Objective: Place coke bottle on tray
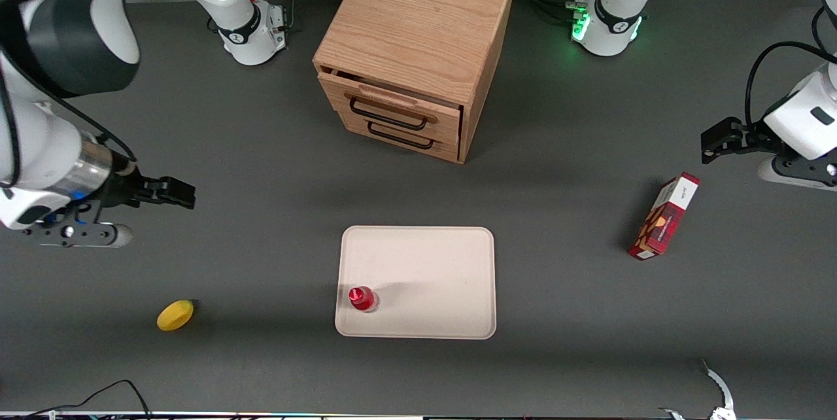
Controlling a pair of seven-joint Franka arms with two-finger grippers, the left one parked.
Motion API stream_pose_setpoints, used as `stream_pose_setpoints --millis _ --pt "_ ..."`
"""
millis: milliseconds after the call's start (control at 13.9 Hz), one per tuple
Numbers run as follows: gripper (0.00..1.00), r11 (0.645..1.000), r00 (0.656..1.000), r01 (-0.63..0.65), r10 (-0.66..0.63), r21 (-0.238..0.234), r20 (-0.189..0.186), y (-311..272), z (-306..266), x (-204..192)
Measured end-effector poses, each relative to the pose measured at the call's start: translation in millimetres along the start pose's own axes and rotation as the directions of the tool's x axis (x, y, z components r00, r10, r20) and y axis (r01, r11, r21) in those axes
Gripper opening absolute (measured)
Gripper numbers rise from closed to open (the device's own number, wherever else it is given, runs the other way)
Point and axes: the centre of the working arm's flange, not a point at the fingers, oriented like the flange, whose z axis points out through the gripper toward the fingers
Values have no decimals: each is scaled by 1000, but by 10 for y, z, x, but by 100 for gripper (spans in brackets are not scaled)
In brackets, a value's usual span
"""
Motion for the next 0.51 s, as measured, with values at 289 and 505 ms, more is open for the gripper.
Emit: stream_pose_setpoints --millis 289,505 --pt "100 1000 999 0 0 11 -38 687 -426 -189" --pt "100 1000 999 -2 3 14 -53 742 -544 -268"
